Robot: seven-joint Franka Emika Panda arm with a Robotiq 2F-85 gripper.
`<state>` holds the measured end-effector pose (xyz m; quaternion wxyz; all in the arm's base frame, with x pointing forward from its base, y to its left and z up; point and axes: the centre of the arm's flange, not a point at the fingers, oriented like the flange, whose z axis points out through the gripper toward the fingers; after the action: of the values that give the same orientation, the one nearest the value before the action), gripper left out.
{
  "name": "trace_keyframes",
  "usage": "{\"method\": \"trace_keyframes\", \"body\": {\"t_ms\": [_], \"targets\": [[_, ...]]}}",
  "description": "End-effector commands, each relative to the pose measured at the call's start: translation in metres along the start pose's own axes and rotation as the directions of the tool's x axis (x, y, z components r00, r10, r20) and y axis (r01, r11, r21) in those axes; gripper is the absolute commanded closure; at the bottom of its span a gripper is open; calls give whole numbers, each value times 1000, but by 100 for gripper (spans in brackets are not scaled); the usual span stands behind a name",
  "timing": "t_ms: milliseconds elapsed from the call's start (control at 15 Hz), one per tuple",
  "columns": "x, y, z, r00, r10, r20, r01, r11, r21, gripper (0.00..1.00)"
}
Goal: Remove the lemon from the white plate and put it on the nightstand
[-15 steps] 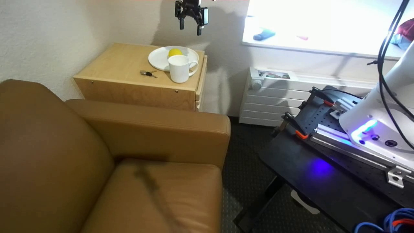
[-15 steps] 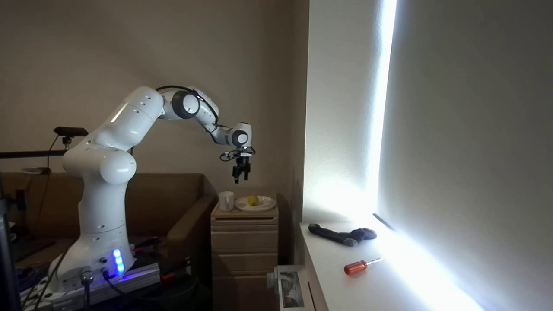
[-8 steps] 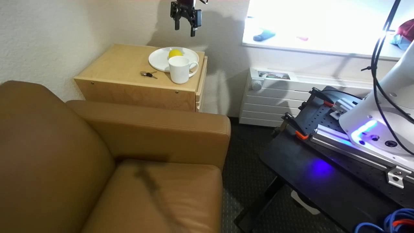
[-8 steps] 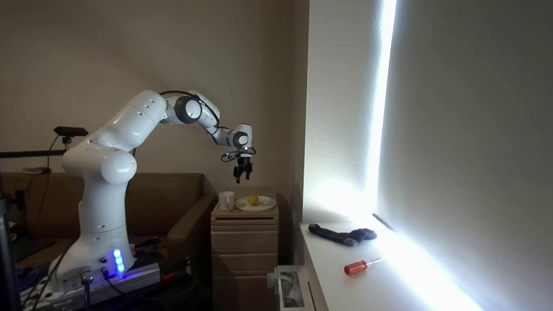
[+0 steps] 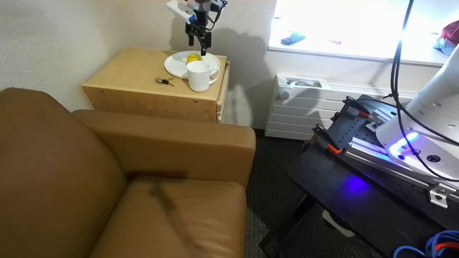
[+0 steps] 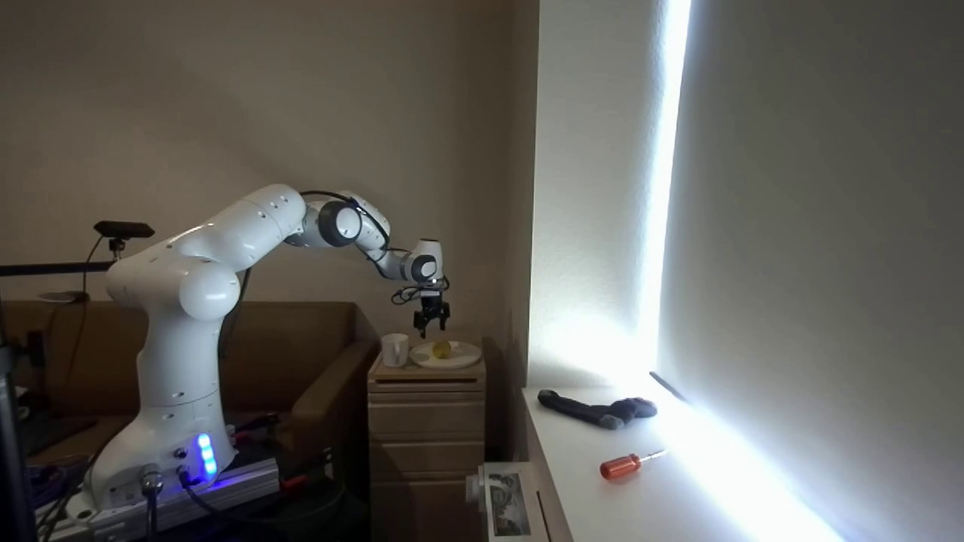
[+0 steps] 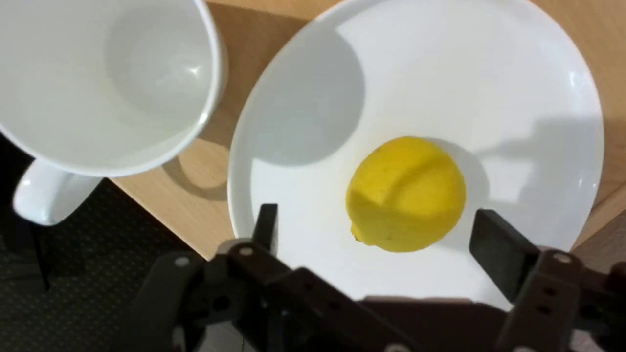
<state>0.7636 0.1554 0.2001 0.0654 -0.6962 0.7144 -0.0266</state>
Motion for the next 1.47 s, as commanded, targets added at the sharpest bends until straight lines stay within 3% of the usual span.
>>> {"method": "trace_keyframes", "body": {"t_ms": [0, 667, 733, 1000, 1067, 1133, 1333, 1400], "targets": [[5, -4, 7, 999, 33, -8, -33, 999, 6, 0], [8, -15, 51, 998, 61, -17, -61, 998, -17, 0], [9, -1, 38, 999, 45, -18, -45, 999, -16, 0], [8, -5, 39, 999, 45, -16, -46, 999, -5, 0], [7, -5, 41, 999, 38, -13, -38, 999, -6, 7], [7, -5, 42, 999, 36, -13, -36, 999, -8, 26], [6, -8, 40, 999, 40, -4, -40, 999, -1, 38], [5, -9, 39, 999, 41, 1, -41, 999, 3, 36]]}}
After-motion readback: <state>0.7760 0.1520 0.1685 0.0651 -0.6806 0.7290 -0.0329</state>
